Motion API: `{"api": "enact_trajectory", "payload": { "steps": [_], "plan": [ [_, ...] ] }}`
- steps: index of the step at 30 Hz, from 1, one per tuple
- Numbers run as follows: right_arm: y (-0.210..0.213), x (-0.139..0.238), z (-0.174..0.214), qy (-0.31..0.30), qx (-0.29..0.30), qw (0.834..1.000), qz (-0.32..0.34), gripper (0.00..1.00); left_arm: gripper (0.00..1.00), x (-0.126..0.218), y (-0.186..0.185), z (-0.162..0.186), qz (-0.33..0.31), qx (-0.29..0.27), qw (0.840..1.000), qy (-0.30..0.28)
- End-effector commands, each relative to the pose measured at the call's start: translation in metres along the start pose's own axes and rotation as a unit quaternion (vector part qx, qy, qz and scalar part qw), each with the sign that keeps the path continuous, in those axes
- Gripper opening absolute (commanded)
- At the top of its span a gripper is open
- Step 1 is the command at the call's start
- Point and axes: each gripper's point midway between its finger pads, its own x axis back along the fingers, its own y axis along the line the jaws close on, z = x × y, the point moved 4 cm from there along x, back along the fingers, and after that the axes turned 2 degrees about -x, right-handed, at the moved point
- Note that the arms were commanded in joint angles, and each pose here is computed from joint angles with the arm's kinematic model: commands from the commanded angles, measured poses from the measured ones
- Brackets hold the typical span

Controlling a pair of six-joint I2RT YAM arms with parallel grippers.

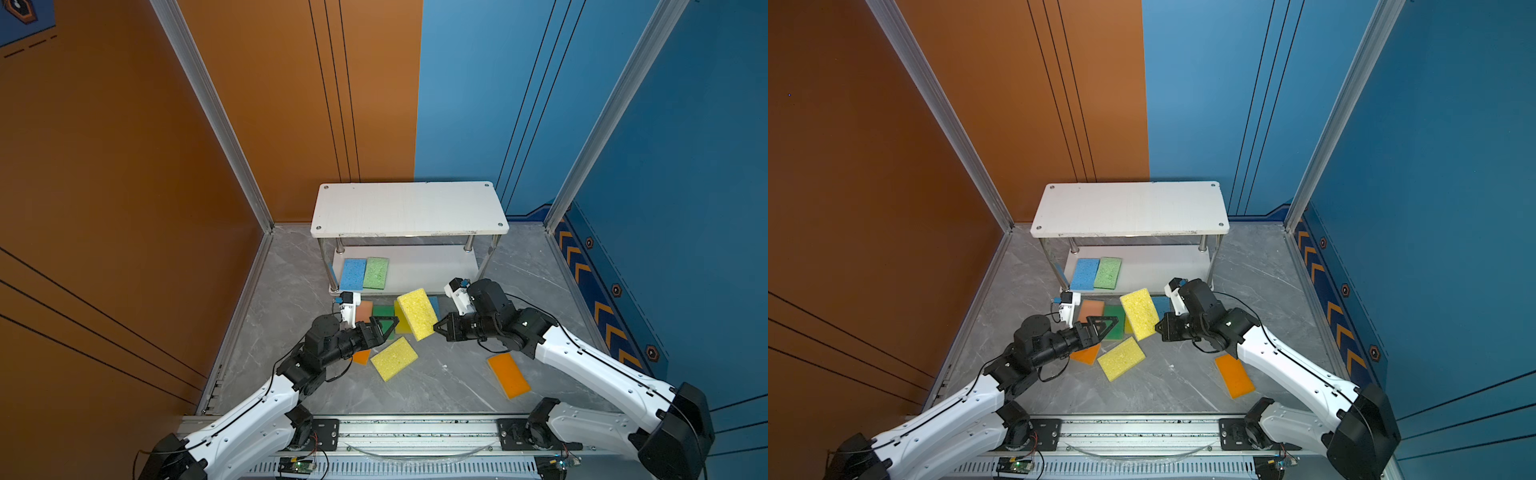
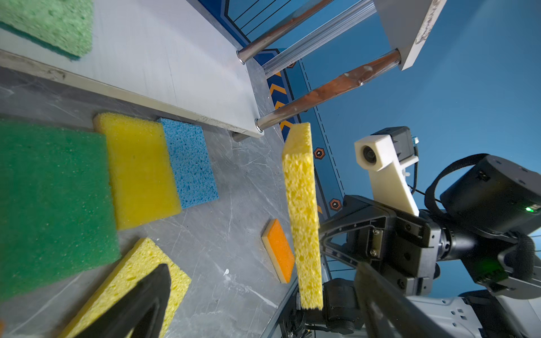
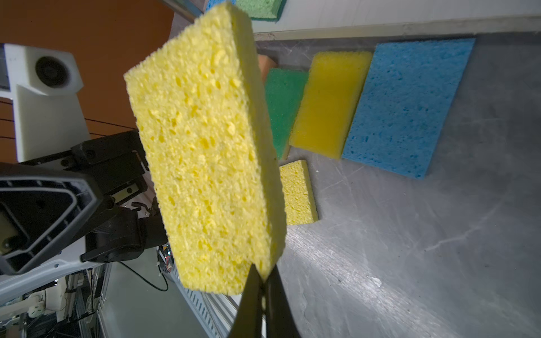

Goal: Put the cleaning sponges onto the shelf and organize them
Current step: 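Lift the pale yellow sponge upright with the right gripper beside the left gripper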

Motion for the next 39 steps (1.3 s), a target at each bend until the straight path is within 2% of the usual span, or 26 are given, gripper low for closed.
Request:
{"api": "enact_trajectory", "payload": {
  "steps": [1, 6, 7, 14, 16, 19, 21, 23, 25, 33, 39],
  "plan": [
    [0.028, -0.002, -0.005, 0.001, 0.016, 0.999, -0.051, 0.04, 0.99, 0.001, -0.015, -0.005, 0.033, -0.008, 0.999, -0.012],
    [0.041, -0.011, 0.002, 0.023, 0.031, 0.997, -0.073, 0.04, 0.88, 0.003, -0.017, -0.007, 0.034, -0.010, 0.999, -0.022],
    [0.044, -0.013, 0.003, 0.023, 0.034, 0.996, -0.080, 0.04, 0.78, 0.002, -0.017, -0.007, 0.032, -0.010, 0.999, -0.021],
    [0.052, -0.027, 0.007, 0.039, 0.036, 0.994, -0.091, 0.04, 0.35, 0.003, -0.016, -0.008, 0.029, -0.007, 0.999, -0.028],
    [0.053, -0.030, 0.008, 0.041, 0.035, 0.994, -0.092, 0.04, 0.19, 0.003, -0.014, -0.008, 0.027, -0.006, 0.999, -0.027],
    [0.053, -0.034, 0.009, 0.043, 0.031, 0.994, -0.091, 0.07, 0.05, 0.002, -0.011, -0.005, 0.025, -0.002, 0.999, -0.020],
    [0.053, -0.034, 0.009, 0.042, 0.027, 0.995, -0.089, 0.16, 0.02, 0.002, -0.011, -0.005, 0.027, -0.003, 0.999, -0.016],
    [0.052, -0.033, 0.008, 0.038, 0.023, 0.995, -0.088, 0.35, 0.02, 0.002, -0.012, -0.005, 0.030, -0.004, 0.999, -0.015],
    [0.051, -0.031, 0.006, 0.034, 0.017, 0.995, -0.087, 0.43, 0.02, 0.003, -0.012, -0.005, 0.030, -0.004, 0.999, -0.015],
    [0.052, -0.030, 0.004, 0.032, 0.008, 0.995, -0.093, 0.45, 0.02, 0.004, -0.012, -0.007, 0.034, -0.002, 0.999, -0.015],
    [0.030, -0.024, 0.005, 0.024, 0.008, 0.999, -0.025, 0.45, 0.02, 0.008, -0.011, -0.007, 0.026, -0.007, 1.000, -0.013]
  ]
}}
